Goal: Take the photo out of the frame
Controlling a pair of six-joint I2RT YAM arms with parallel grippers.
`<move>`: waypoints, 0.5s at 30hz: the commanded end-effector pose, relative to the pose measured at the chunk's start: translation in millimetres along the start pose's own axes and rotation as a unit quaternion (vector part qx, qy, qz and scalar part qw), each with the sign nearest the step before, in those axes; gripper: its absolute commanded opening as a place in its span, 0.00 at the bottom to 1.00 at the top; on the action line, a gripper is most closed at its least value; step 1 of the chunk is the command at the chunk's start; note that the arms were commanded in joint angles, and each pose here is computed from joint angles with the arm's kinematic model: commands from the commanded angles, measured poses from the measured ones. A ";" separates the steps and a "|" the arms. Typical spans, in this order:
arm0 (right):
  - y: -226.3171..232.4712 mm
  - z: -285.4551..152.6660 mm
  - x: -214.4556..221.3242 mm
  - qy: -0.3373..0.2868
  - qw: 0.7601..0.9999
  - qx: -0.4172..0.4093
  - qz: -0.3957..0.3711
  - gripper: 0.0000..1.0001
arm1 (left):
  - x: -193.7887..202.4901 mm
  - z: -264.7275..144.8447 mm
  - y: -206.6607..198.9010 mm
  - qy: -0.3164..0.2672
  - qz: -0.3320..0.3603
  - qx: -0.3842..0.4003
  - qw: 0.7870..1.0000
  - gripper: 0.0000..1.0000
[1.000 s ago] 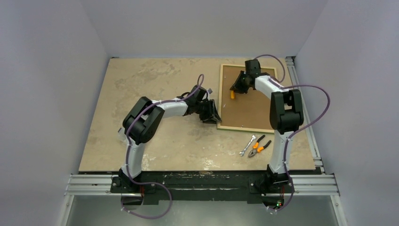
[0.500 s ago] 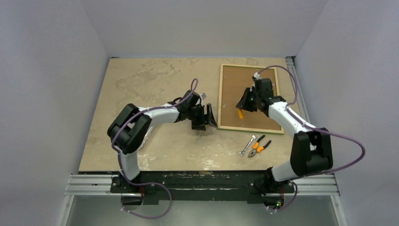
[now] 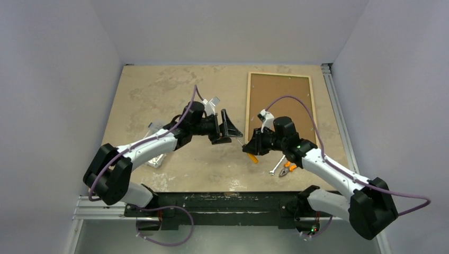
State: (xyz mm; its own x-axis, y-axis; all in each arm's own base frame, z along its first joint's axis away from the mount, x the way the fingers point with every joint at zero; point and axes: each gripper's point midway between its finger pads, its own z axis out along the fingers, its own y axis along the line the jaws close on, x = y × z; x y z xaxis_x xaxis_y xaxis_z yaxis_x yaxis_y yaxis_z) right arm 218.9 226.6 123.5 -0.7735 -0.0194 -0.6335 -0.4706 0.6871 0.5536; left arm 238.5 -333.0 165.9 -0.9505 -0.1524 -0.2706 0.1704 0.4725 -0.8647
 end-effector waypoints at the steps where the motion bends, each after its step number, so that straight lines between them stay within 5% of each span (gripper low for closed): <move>1: 35.6 4.0 -10.4 -0.047 0.996 -0.070 -0.028 0.00 | 10.7 -7.2 -4.0 0.010 -0.092 0.019 0.996 0.83; 11: 65.7 8.2 -18.9 -0.104 0.990 -0.097 -0.024 0.00 | 7.6 -8.6 9.8 -0.019 -0.160 -0.018 0.987 0.79; 15: 69.8 14.5 -16.4 -0.099 0.990 -0.096 -0.033 0.00 | -1.5 4.7 -0.7 -0.023 -0.172 0.039 0.984 0.51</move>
State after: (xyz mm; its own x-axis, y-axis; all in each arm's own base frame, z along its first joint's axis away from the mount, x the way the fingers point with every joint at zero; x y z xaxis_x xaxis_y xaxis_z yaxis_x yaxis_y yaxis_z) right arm 194.2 275.5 147.6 -0.6974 0.0475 -0.7151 -0.5811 0.5465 0.6031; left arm 222.9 -320.3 136.3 -0.9508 -0.3086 0.0276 -0.1735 0.4564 -0.8727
